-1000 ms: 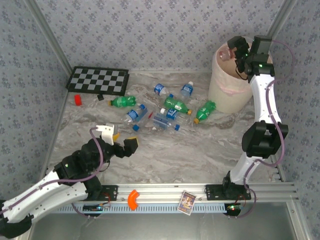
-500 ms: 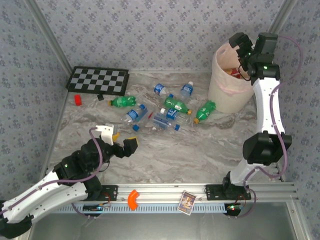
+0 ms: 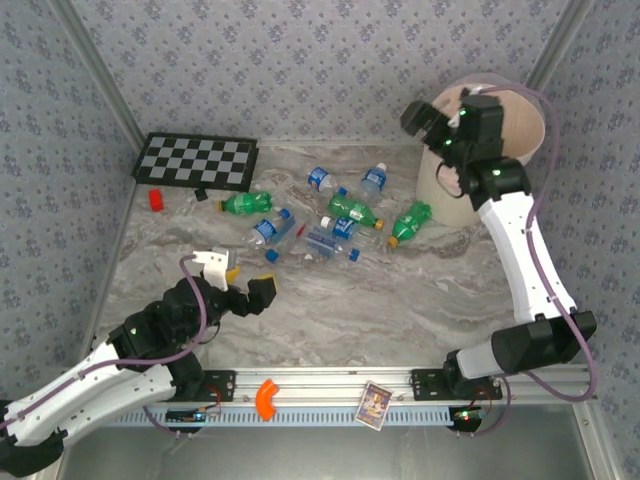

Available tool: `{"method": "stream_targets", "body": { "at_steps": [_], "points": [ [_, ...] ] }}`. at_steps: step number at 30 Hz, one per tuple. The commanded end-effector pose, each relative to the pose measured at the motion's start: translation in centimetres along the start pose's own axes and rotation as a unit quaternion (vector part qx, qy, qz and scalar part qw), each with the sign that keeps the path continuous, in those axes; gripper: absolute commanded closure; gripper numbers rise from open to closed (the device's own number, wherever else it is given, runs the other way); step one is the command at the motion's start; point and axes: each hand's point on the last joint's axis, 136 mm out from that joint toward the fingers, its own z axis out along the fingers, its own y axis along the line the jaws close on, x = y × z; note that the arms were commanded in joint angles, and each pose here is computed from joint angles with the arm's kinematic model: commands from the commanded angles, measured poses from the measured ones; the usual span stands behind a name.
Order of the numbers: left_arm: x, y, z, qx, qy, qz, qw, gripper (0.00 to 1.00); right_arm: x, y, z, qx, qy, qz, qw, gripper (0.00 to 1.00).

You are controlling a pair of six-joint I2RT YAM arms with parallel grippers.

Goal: Put the plastic bottles in the bin

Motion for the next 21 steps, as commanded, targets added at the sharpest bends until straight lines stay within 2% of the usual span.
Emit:
{"method": "stream_targets", "body": {
  "at_steps": [1,11,15,21],
  "points": [
    [-0.4,-0.6,0.2,0.012,-0.004,-0.006,1.0,0.0,2.4,0.4,-0.8,0.03,-0.001,-0.082,0.996,0.0],
    [-0.4,-0.7,0.4,0.012,-0.001,-0.003,1.0,0.0,12.6,0.0,2.6,0.028,0.119,-0.201,0.972,0.01],
    [-0.4,-0.7,0.5,0.011,-0.002,-0.003,1.0,0.0,17.0,0.1,3.8,0.011,0.187,-0.271,0.944,0.0],
    [-0.3,-0.8,0.7,0.011,0.002,-0.002,1.0,0.0,24.1,0.2,4.8,-0.019,0.298,-0.356,0.885,0.0]
  ]
}}
